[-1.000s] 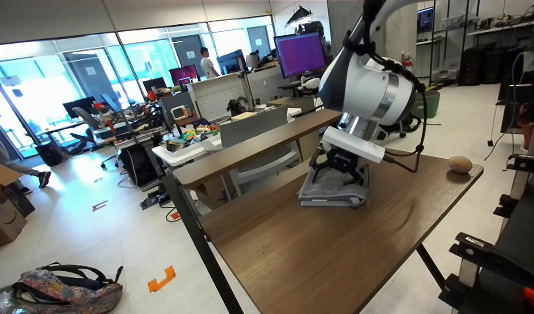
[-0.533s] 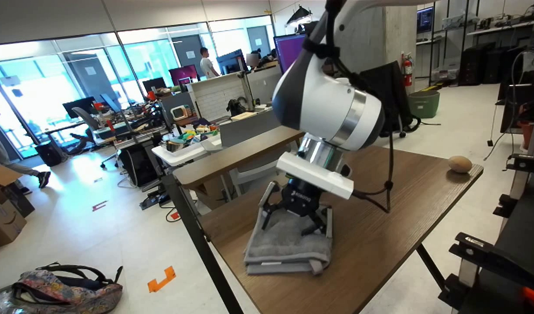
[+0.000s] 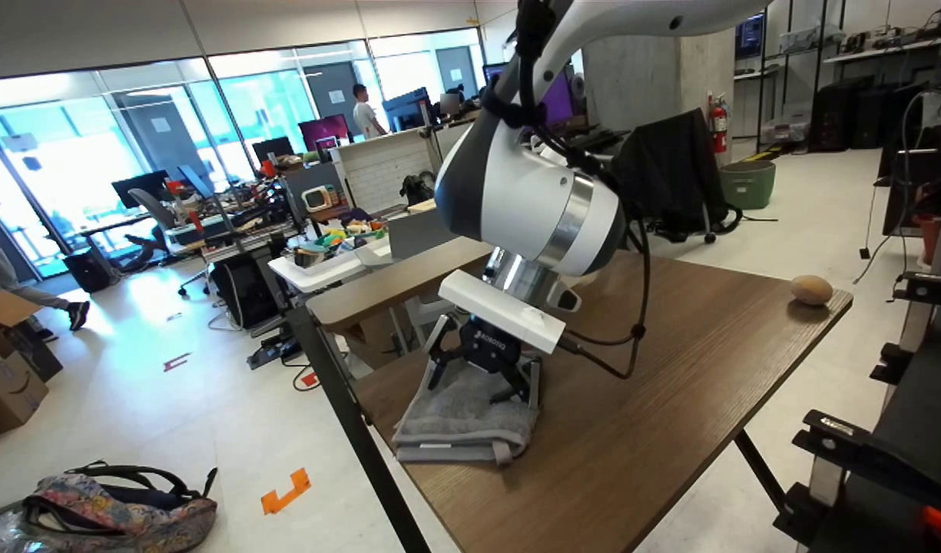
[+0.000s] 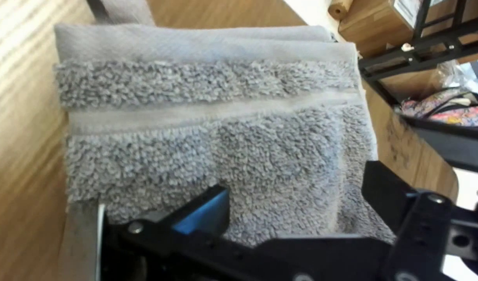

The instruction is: Move the brown object forward then use the towel to wipe the table

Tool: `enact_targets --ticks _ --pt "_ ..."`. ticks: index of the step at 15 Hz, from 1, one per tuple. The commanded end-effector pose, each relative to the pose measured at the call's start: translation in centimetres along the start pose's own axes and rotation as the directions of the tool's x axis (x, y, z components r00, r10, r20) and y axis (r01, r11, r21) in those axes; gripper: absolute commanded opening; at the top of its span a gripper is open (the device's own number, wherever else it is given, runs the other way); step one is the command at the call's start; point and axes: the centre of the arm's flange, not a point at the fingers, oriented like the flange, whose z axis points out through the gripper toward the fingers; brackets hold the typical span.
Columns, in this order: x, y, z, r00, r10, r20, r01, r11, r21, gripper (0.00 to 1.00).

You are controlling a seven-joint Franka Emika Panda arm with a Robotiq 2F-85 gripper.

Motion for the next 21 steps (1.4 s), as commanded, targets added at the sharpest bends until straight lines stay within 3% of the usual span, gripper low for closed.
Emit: enact_targets --ticks 1,5,9,12,14,17,21 --pt "8.4 2.6 0.8 0.983 0.046 -0.177 -0.043 0.999 0.021 1.00" --pt "14.0 5.5 -4.0 0.947 0.126 -0.296 -0.135 0.991 -0.010 1.00" --pt "19.0 9.6 -8.9 0.882 0.191 -0.431 -0.232 0.972 -0.045 1.00" --pt "21.8 13.2 -11.7 0.846 0.219 -0.487 -0.297 0.951 -0.088 1.00" --pt "22.0 15.4 -12.4 0.855 0.227 -0.467 -0.321 0.938 -0.133 1.00" --pt "16.4 14.5 -13.7 0.919 0.149 -0.366 -0.221 0.962 -0.163 1.00" --pt "9.4 13.5 -12.5 0.973 0.014 -0.229 -0.058 0.980 -0.188 1.00"
